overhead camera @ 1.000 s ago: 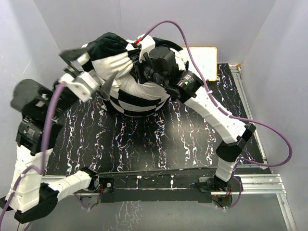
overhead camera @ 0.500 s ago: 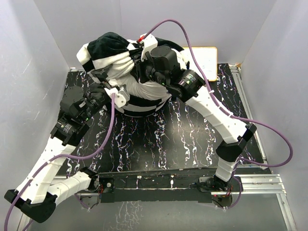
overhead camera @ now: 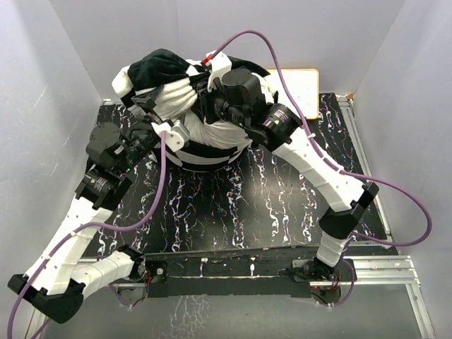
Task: Remove the pillowcase from the pillow
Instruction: Remove the pillow from the pillowcase.
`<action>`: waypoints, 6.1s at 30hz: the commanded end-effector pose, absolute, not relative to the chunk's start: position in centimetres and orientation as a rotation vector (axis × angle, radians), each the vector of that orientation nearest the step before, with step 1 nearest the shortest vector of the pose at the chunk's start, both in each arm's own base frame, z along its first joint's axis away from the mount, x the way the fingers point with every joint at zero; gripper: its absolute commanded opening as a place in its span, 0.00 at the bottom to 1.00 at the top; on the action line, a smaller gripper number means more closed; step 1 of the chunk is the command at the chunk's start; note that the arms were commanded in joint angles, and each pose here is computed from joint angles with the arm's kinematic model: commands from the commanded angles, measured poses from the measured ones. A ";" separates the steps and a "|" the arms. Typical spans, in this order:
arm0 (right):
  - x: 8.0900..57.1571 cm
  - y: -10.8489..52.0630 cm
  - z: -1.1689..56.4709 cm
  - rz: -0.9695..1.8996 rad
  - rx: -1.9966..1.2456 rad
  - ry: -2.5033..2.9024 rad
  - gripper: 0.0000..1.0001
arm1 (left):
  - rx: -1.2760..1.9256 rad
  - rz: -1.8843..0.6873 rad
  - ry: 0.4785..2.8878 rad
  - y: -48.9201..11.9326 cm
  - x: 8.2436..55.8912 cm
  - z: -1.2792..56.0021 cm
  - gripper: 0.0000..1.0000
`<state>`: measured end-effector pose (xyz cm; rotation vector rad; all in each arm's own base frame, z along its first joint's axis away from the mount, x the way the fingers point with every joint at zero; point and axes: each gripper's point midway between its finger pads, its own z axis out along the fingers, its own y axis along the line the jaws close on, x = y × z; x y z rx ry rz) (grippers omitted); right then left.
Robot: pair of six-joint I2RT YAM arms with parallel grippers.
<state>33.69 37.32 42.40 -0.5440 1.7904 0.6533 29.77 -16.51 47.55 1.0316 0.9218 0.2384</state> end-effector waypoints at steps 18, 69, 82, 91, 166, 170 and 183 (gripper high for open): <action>32.3 36.7 42.0 0.690 -0.493 1.818 0.08 | 0.935 0.263 1.092 -16.5 34.6 46.8 0.84; 27.6 30.9 38.1 0.709 -0.602 1.700 0.08 | 0.079 0.237 1.274 5.2 44.9 60.8 0.00; 26.6 29.7 49.9 0.776 -0.560 1.420 0.08 | 0.414 -0.179 1.946 -0.8 43.4 33.2 0.02; 25.3 29.4 59.4 0.848 -0.524 1.218 0.08 | 0.599 -0.174 2.011 -1.3 39.6 28.8 0.82; 31.3 21.9 54.9 1.168 -0.336 1.343 0.08 | 0.859 -0.906 1.491 -14.8 34.2 41.2 0.97; 31.9 21.6 53.9 1.136 -0.310 1.368 0.08 | 0.644 -0.918 1.370 -14.7 33.9 49.2 0.97; 33.0 23.0 53.3 1.098 -0.226 1.401 0.08 | 0.252 -1.071 1.482 -14.7 38.6 52.2 0.97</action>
